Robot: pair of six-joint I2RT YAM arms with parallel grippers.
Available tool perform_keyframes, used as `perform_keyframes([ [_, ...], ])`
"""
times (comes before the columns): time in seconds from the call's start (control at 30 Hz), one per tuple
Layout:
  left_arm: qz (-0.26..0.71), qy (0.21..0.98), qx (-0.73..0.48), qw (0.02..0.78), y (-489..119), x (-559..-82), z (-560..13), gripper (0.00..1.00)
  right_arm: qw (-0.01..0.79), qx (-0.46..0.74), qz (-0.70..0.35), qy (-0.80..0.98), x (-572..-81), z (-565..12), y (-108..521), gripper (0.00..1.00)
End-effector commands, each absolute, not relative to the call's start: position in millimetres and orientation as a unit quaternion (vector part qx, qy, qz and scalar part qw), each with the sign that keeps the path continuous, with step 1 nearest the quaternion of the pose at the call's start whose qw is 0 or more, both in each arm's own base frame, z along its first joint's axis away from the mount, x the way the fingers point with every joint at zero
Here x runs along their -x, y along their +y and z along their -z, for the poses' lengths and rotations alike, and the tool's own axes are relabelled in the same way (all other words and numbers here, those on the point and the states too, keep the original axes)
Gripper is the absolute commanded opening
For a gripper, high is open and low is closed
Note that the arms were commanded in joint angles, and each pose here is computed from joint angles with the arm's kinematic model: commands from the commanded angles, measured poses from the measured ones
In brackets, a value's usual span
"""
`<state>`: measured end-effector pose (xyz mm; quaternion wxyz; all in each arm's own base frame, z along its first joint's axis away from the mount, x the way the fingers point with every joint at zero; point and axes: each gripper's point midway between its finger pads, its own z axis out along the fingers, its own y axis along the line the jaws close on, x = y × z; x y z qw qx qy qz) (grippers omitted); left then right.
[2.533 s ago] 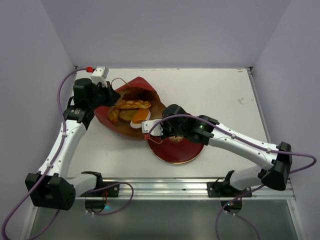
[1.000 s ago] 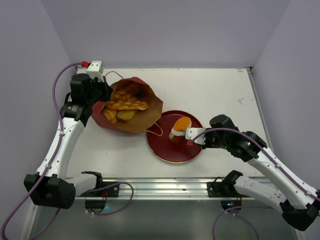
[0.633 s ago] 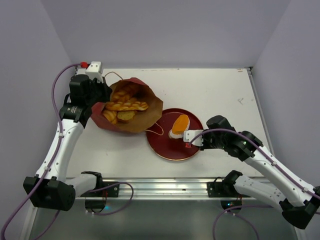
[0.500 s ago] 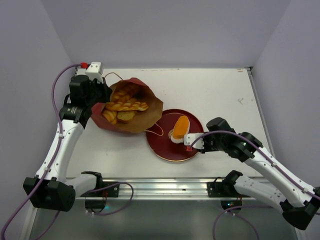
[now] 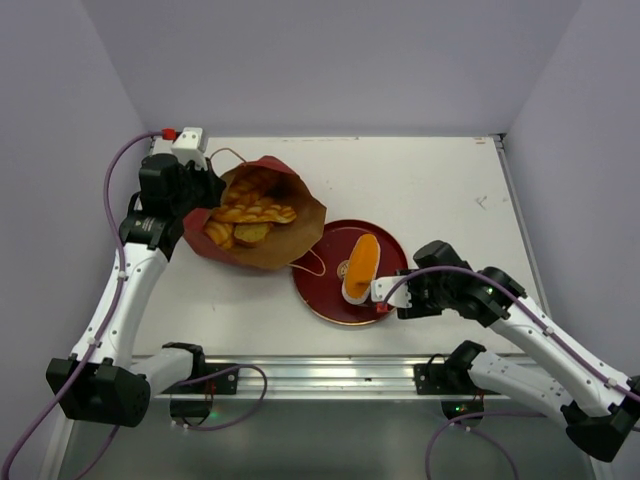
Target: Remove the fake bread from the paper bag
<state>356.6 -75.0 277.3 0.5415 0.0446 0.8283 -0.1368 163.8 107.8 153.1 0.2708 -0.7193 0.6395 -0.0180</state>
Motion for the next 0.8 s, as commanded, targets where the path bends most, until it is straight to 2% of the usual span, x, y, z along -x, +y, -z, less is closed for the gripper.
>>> perform_keyframes([
  [0.0, 0.141, 0.812, -0.047, 0.565, -76, -357, -292, 0.00, 0.288, 0.721, -0.004, 0.630, -159, -168, 117, 0.52],
  [0.47, 0.149, 0.813, -0.054, 0.561, -79, -356, -287, 0.00, 0.318, 0.716, -0.053, 0.619, -154, -203, 137, 0.51],
  [0.77, 0.149, 0.814, -0.074, 0.556, -81, -349, -277, 0.00, 0.395, 0.700, -0.078, 0.590, -193, -283, 191, 0.50],
])
